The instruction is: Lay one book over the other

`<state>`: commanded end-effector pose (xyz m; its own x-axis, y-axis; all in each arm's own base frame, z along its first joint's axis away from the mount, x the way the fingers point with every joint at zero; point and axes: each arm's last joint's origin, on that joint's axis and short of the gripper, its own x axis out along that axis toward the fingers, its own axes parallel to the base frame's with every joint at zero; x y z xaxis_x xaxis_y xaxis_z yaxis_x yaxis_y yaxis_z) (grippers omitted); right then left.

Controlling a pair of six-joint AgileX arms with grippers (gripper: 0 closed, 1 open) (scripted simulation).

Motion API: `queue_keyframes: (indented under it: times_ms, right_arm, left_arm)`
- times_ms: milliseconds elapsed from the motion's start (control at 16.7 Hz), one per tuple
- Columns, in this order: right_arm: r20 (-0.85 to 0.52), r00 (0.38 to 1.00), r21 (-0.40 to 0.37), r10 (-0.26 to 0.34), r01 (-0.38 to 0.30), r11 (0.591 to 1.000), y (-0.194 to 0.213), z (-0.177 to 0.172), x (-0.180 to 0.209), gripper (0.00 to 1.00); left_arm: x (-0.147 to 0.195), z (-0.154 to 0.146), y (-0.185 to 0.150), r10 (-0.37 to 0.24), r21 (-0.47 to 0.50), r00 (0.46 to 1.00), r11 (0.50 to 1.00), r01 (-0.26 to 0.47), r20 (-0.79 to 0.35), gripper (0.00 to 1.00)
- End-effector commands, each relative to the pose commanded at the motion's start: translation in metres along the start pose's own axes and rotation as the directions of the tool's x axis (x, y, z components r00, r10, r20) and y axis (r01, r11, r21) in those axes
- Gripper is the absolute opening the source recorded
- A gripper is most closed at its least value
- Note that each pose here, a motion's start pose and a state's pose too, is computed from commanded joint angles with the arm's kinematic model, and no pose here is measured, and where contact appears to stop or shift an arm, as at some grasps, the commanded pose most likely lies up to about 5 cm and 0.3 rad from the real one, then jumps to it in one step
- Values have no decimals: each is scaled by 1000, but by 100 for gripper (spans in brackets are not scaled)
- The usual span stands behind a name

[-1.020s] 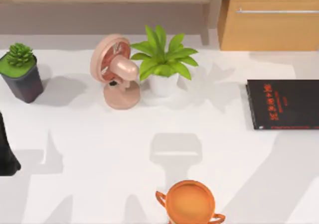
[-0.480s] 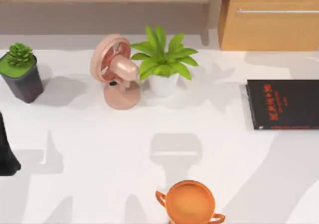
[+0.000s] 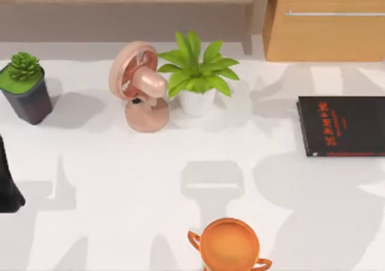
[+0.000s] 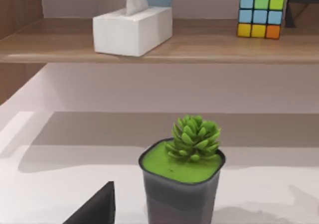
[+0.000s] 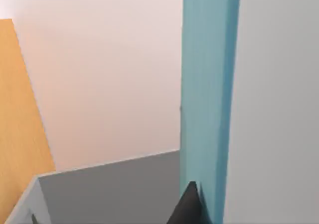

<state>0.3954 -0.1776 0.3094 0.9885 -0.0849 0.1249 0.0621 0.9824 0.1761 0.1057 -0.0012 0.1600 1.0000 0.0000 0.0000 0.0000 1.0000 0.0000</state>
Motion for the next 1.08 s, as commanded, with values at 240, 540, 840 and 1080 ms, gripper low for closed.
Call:
queue_keyframes:
  times_ms: [240,540,840,1080]
  right_arm:
    - [68,996,278,-58,37,960,39,15,-55,0]
    - [-46,994,762,-95,97,640,95,-41,-105,0]
    - [-364,931,892,-31,358,278,163,-138,-143,0]
    - [-574,817,797,-46,571,194,184,-196,-177,0]
  left_arm:
    - [0,0,0,0,0,1000,1000,0,0,100]
    - [0,0,0,0,0,1000,1000,0,0,100]
    - [0,0,0,0,0,1000,1000,0,0,100]
    - [0,0,0,0,0,1000,1000,0,0,100]
